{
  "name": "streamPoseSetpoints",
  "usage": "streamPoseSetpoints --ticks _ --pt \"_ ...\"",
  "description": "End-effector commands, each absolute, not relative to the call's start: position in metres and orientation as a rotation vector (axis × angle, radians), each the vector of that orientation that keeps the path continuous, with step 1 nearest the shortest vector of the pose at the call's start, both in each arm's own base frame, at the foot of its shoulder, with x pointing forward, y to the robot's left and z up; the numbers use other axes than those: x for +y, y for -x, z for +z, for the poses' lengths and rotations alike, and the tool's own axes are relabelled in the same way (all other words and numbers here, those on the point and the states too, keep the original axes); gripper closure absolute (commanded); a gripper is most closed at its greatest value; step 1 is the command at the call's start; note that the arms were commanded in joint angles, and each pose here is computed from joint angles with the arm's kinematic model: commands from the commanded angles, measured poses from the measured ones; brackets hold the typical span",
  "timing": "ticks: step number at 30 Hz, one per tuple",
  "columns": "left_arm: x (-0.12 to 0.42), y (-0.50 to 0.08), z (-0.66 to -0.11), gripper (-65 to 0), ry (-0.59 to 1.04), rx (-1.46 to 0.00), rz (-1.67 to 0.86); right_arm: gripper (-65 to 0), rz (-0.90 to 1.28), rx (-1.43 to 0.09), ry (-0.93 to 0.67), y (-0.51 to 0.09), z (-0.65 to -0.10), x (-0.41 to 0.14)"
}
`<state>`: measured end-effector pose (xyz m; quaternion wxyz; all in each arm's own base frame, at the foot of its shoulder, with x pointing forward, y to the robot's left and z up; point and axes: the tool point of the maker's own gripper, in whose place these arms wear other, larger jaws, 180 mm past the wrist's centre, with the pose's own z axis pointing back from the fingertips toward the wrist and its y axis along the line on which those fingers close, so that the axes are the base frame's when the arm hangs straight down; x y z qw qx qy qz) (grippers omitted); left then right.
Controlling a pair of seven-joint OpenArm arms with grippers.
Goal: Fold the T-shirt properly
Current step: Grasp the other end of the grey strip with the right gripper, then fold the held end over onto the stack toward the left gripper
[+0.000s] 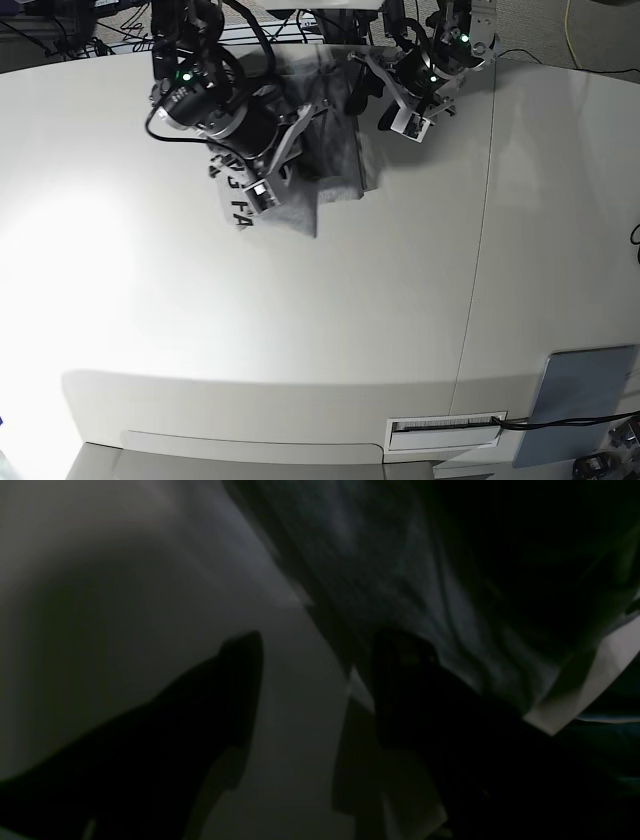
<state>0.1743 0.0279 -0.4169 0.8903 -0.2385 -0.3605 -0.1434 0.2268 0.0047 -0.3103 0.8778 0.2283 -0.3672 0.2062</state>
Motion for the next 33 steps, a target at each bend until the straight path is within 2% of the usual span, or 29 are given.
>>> streamPoseSetpoints --ticks 1,3,4,9,12,15,20,23,30,33 --pt "0.028 -0.172 -0.416 -34.3 0.497 -0.743 -0.302 -10.2 0.443 -0.817 -0.512 -0.231 -0.298 0.013" --pt "0.028 -0.172 -0.416 -34.3 0.497 -0.743 -0.302 -20.5 0.471 -0.82 -0.551 -0.226 -0.294 0.021" --pt "0.028 -0.172 -0.416 -34.3 0.497 -0.744 -0.302 -23.4 0.481 -0.821 -0.59 -0.223 -0.291 0.027" --pt "0.028 -0.172 -0.416 -34.3 0.497 -0.744 -0.302 -24.1 0.516 -0.797 -0.804 -0.204 -0.272 0.052" --pt "0.028 -0.172 -0.416 -34.3 0.496 -0.744 -0.302 -24.1 0.518 -0.794 -0.832 -0.202 -0.269 0.054" --pt "0.028 -0.172 -0.416 -34.3 0.496 -0.745 -0.302 -24.1 0.535 -0.801 -0.753 -0.209 -0.277 0.045" --pt "0.028 -0.172 -0.416 -34.3 0.497 -0.745 -0.302 -24.1 0.526 -0.809 -0.483 -0.23 -0.3 0.002" --pt "0.028 -0.172 -0.416 -34.3 0.497 -0.745 -0.302 -24.1 0.496 -0.804 -0.377 -0.238 -0.307 -0.02" --pt "0.028 -0.172 -0.416 -34.3 0.497 -0.745 -0.301 -24.1 0.469 -0.784 -0.307 -0.242 -0.317 -0.035" --pt "0.028 -0.173 -0.415 -34.3 0.497 -0.745 -0.301 -24.1 0.472 -0.831 -0.302 -0.25 -0.308 -0.034"
